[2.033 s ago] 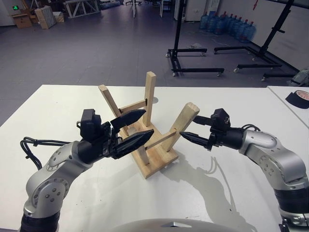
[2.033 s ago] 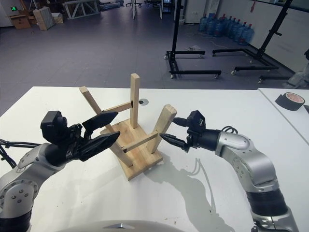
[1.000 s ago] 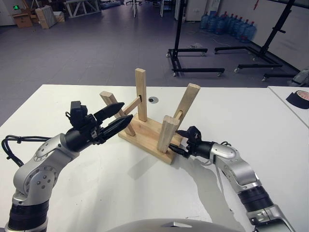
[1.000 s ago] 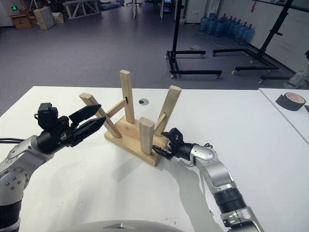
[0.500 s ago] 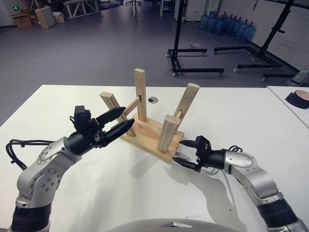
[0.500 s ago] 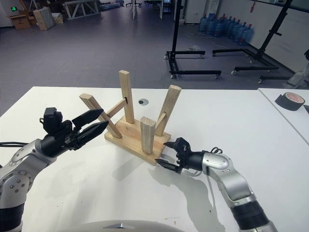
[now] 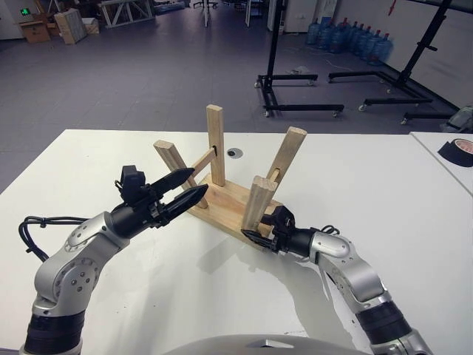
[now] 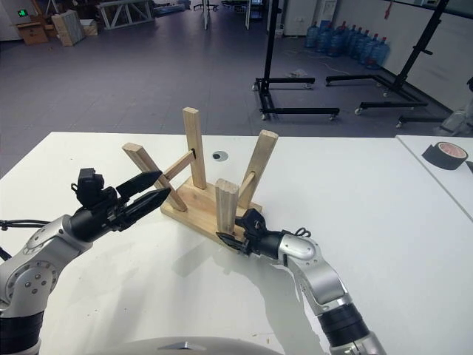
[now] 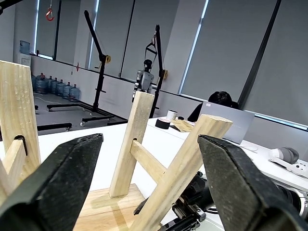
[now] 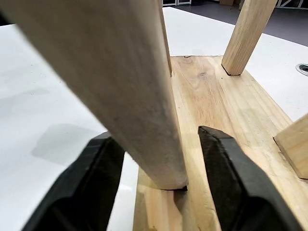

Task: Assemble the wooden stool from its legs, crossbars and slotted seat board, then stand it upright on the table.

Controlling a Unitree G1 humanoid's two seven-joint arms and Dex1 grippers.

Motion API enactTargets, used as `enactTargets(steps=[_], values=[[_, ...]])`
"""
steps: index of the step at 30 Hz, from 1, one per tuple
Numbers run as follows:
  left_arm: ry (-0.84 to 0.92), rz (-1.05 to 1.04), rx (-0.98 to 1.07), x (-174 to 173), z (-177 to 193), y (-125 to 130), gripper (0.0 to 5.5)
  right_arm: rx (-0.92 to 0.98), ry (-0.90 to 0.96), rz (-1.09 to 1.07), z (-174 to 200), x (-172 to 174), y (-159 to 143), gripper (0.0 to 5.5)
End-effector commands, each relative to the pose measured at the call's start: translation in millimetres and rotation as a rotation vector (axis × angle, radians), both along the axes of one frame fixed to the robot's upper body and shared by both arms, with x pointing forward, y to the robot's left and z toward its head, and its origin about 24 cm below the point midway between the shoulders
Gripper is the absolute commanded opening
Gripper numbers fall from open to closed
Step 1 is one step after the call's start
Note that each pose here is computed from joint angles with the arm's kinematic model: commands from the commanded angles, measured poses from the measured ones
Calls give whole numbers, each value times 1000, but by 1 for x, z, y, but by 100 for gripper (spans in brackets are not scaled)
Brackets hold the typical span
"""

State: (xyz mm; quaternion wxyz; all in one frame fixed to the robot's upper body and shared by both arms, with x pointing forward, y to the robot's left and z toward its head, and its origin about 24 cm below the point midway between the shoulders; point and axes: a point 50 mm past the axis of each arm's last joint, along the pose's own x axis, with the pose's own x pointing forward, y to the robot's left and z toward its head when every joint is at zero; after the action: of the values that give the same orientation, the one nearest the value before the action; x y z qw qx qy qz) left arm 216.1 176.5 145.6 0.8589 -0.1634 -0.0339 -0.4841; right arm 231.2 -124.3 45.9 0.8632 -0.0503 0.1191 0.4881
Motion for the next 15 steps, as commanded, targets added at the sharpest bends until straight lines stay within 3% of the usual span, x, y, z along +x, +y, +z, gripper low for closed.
enactTargets(steps=[1, 6, 15], values=[[1, 13, 11, 1, -3, 0, 360, -6, -21, 5, 4, 4, -6, 185], [0, 14, 11, 2, -4, -1, 360, -5, -39, 3, 5, 9, -6, 109], [-25, -18, 0, -1, 1, -3, 360, 69, -51, 33, 17, 15, -16, 108]])
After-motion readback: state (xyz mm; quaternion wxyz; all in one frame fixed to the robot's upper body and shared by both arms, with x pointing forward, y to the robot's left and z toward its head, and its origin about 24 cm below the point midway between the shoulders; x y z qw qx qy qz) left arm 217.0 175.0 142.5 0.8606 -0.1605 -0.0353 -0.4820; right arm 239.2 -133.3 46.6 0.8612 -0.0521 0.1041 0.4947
